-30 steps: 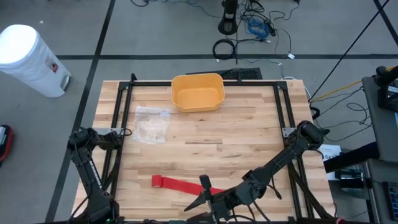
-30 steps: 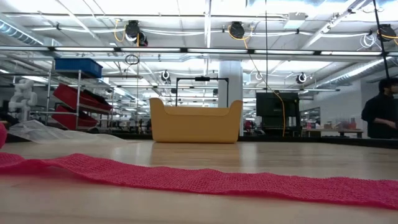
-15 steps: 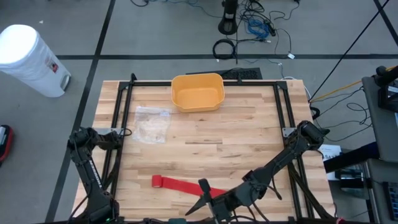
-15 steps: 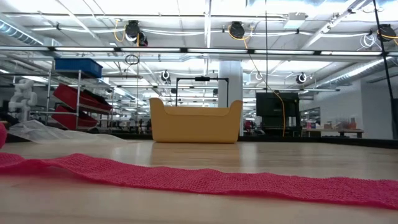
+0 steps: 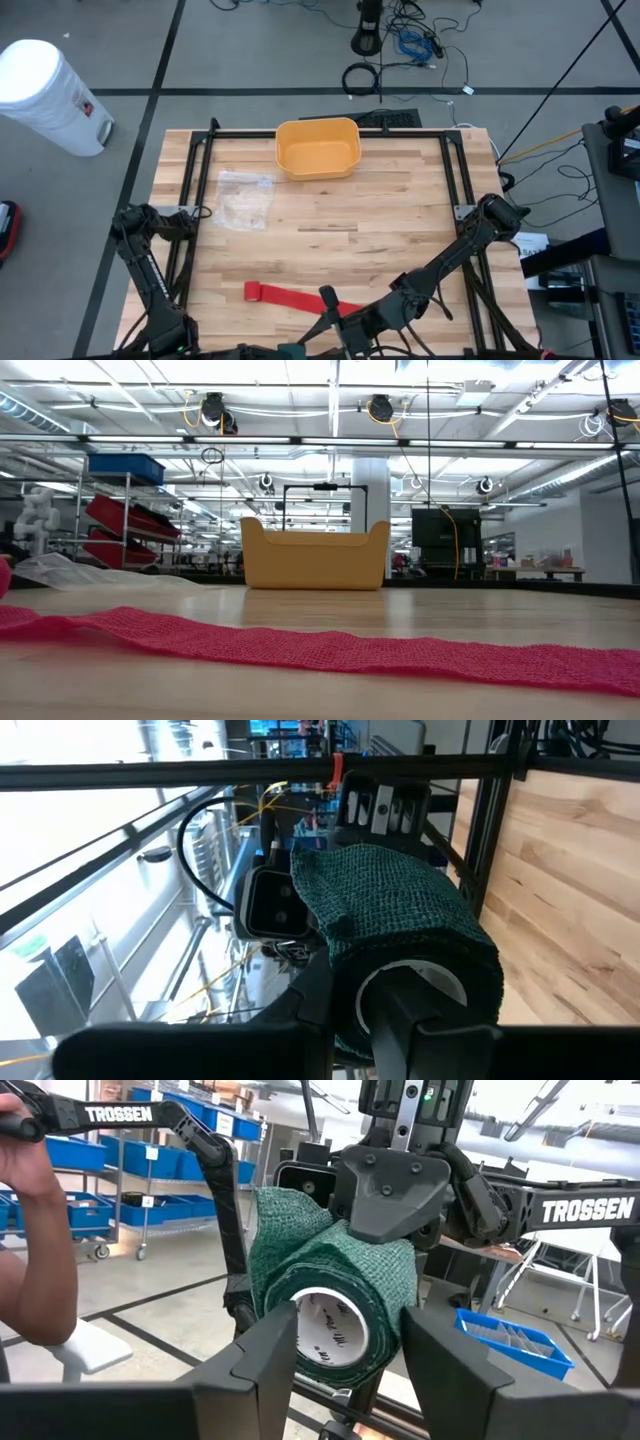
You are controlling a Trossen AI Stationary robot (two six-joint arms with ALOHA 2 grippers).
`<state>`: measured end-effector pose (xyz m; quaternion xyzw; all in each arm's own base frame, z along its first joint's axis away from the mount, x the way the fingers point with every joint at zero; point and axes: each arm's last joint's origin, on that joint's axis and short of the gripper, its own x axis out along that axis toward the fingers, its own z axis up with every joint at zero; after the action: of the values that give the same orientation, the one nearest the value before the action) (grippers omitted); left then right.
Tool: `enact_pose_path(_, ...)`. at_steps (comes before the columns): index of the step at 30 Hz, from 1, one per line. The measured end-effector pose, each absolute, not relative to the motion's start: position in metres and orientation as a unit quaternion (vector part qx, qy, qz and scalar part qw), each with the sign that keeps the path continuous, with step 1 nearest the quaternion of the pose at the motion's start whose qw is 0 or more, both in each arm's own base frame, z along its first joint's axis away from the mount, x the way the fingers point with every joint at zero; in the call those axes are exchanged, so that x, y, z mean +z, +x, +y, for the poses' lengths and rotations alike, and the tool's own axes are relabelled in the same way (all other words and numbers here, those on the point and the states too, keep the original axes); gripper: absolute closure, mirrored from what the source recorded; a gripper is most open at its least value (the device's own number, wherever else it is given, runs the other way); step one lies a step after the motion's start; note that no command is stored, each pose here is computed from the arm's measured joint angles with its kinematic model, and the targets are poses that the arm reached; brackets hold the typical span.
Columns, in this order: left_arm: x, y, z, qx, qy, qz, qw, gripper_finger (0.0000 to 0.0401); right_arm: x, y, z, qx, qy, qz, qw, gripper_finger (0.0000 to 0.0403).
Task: Roll bandage
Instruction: Roll the green bandage
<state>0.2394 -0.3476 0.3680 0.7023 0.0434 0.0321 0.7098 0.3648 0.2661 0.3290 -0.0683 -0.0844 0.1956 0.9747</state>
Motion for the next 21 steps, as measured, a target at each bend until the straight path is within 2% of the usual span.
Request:
enact_pose_path(8, 0.3680, 0.2406, -0.3467, 0.034, 0.702, 0.045, 0.710, 0.0358, 0.3307, 0.3660, 0.2640, 0.187, -0.065, -0.092, 0.976, 0.0256)
enact_pose_path(16, 0.3678, 0.2414, -0.3457, 0.041, 0.684, 0.050, 0.727, 0.0358, 0.3310, 0.3667, 0.2617, 0.142, -0.083, -0.091, 0.982, 0.0272)
enact_pose_path(21, 0.3679, 0.2424, -0.3450, 0.042, 0.684, 0.051, 0.727, 0.0358, 0.3308, 0.3660, 0.2628, 0.143, -0.085, -0.090, 0.982, 0.0296)
